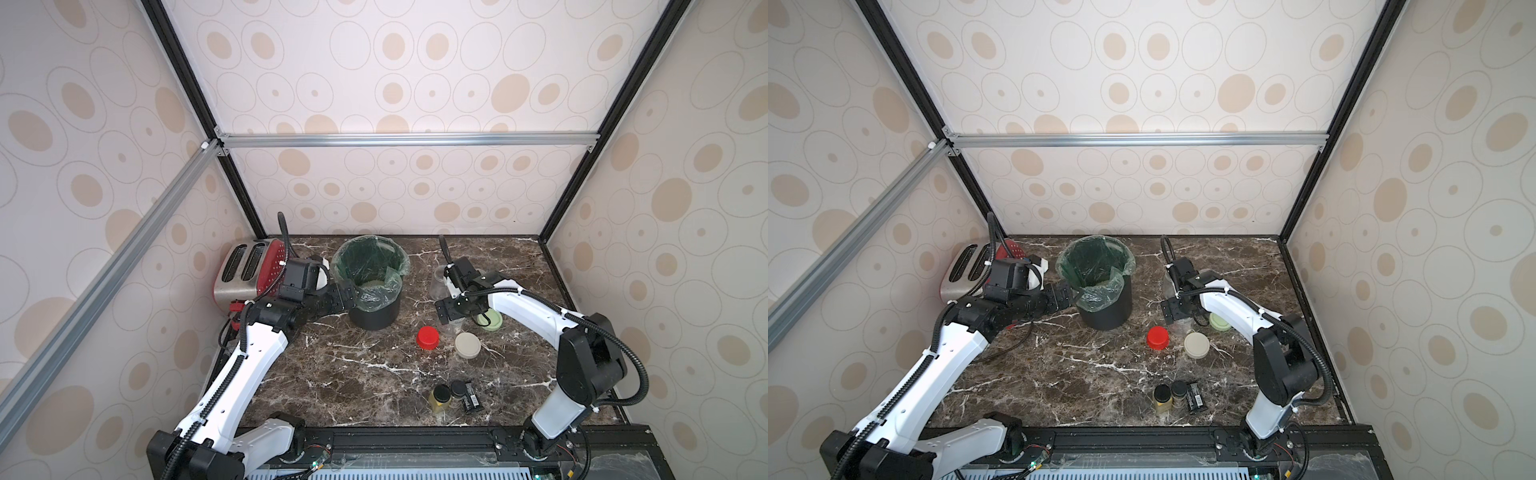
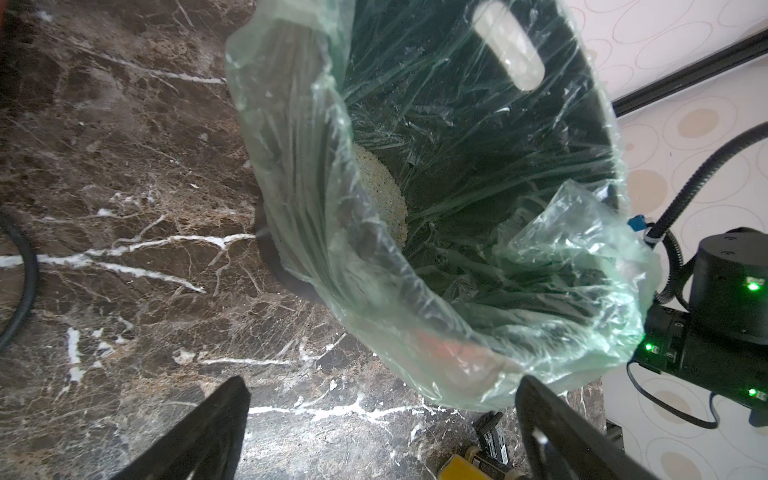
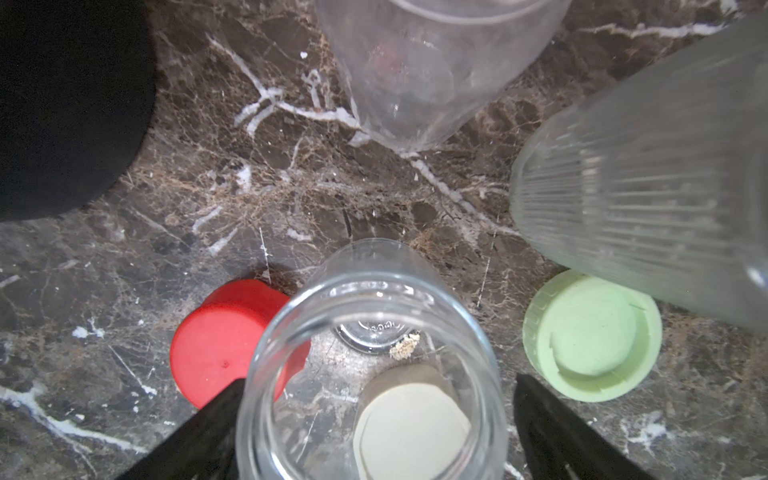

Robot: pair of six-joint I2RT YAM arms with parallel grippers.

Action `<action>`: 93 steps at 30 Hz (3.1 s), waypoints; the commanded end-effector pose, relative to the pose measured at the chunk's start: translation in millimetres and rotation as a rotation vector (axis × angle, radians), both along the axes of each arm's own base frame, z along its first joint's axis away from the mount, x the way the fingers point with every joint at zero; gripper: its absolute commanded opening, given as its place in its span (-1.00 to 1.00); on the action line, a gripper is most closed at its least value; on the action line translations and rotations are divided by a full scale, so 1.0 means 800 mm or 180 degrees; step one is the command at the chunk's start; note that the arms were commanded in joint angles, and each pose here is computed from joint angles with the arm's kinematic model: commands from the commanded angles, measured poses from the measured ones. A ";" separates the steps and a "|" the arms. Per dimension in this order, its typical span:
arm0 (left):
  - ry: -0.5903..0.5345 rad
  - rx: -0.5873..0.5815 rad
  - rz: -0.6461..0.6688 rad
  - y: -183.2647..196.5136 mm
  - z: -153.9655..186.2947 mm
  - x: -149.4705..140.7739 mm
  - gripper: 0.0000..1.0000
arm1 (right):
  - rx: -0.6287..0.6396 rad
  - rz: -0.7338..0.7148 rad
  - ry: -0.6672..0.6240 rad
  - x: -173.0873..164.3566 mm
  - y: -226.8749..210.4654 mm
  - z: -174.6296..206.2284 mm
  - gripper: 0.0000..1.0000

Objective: Empty expired oatmeal from jars
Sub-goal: Move the trash bin to the center of the board.

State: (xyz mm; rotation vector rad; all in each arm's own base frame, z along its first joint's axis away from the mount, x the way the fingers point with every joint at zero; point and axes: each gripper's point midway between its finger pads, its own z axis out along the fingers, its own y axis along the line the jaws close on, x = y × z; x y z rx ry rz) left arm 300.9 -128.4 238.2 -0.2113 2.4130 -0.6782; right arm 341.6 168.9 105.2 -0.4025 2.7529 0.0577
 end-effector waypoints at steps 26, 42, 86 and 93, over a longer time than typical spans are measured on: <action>-0.0438 -0.0913 -0.0687 -0.075 0.046 0.043 0.98 | 0.2371 0.1542 -0.0802 -0.035 0.258 0.186 -0.07; -0.0507 -0.0869 -0.0657 -0.098 0.047 0.143 0.98 | 0.2244 0.1113 -0.1134 0.075 0.223 0.171 0.01; -0.1211 0.2697 0.0888 0.152 -0.105 0.144 0.98 | 0.0421 -0.1106 -0.3661 0.020 -0.180 0.155 0.28; -0.1579 0.2508 0.0776 0.158 -0.100 0.165 0.98 | 0.0293 -0.1099 -0.3651 0.026 -0.190 0.136 0.30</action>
